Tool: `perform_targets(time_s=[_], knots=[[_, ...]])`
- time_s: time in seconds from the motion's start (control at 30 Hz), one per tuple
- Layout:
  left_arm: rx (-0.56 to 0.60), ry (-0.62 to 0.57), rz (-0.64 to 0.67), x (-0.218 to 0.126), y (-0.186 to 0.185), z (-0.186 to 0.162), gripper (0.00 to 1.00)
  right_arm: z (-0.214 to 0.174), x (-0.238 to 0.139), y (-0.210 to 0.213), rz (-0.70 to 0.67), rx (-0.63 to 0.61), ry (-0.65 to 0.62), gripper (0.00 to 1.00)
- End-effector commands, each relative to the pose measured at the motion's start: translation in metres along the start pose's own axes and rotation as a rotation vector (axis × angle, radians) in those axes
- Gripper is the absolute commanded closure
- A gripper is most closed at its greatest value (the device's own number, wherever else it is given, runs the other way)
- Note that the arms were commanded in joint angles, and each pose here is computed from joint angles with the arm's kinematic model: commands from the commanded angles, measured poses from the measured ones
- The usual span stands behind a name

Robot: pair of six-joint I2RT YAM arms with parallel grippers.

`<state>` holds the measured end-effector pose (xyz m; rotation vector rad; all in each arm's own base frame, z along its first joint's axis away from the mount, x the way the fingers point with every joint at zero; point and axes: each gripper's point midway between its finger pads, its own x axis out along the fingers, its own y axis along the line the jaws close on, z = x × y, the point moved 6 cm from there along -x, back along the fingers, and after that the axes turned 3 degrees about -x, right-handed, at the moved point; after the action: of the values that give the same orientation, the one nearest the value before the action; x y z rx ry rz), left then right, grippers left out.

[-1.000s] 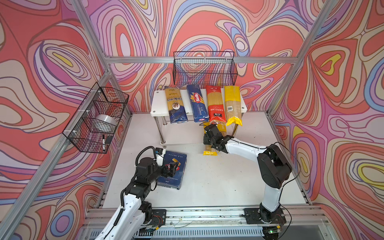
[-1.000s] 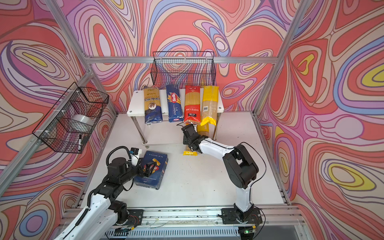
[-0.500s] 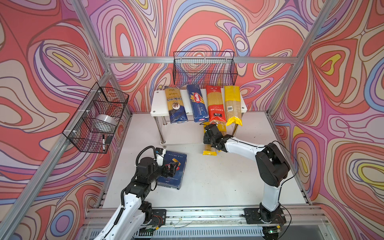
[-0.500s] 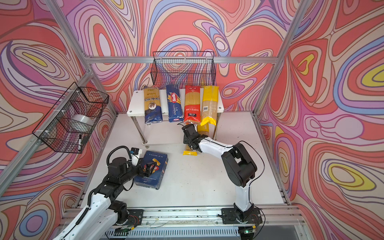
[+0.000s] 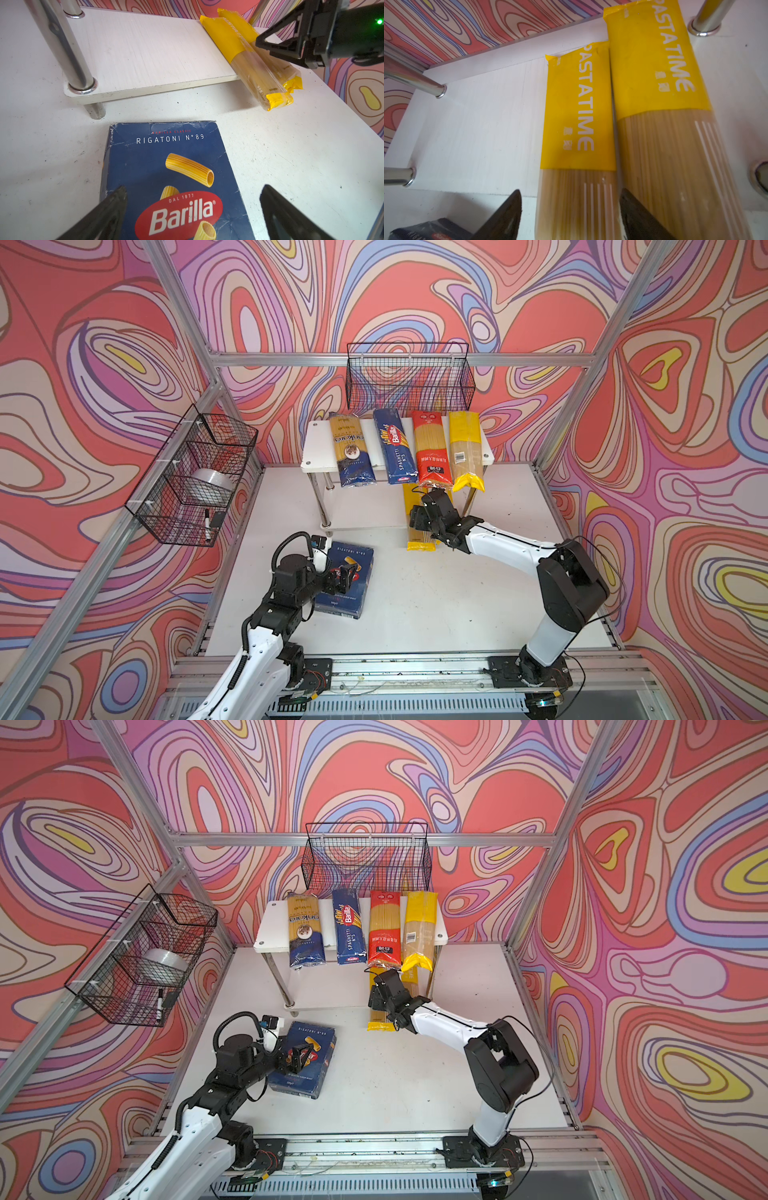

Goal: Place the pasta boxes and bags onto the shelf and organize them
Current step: 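Lower the bag against the shelf beside the other leaning Pastatime bags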

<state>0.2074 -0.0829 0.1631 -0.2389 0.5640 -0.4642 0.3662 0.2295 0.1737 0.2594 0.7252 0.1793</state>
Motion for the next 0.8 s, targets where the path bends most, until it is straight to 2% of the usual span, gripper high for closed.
perform_targets(time_s=[0.0, 0.23, 0.5, 0.77], knots=[[0.018, -0.042, -0.02, -0.004, -0.005, 0.011, 0.0, -0.02, -0.014, -0.005, 0.063, 0.061, 0.039, 0.23], [0.019, -0.051, -0.017, -0.005, -0.005, 0.012, 0.0, -0.063, -0.033, -0.01, 0.173, 0.107, 0.129, 0.23], [0.022, -0.057, -0.02, -0.007, -0.006, 0.011, 0.0, -0.051, -0.067, -0.001, 0.135, 0.032, 0.117, 0.23], [0.02, -0.058, -0.013, -0.007, -0.005, 0.011, 0.0, -0.055, -0.087, 0.016, 0.261, 0.001, 0.212, 0.23]])
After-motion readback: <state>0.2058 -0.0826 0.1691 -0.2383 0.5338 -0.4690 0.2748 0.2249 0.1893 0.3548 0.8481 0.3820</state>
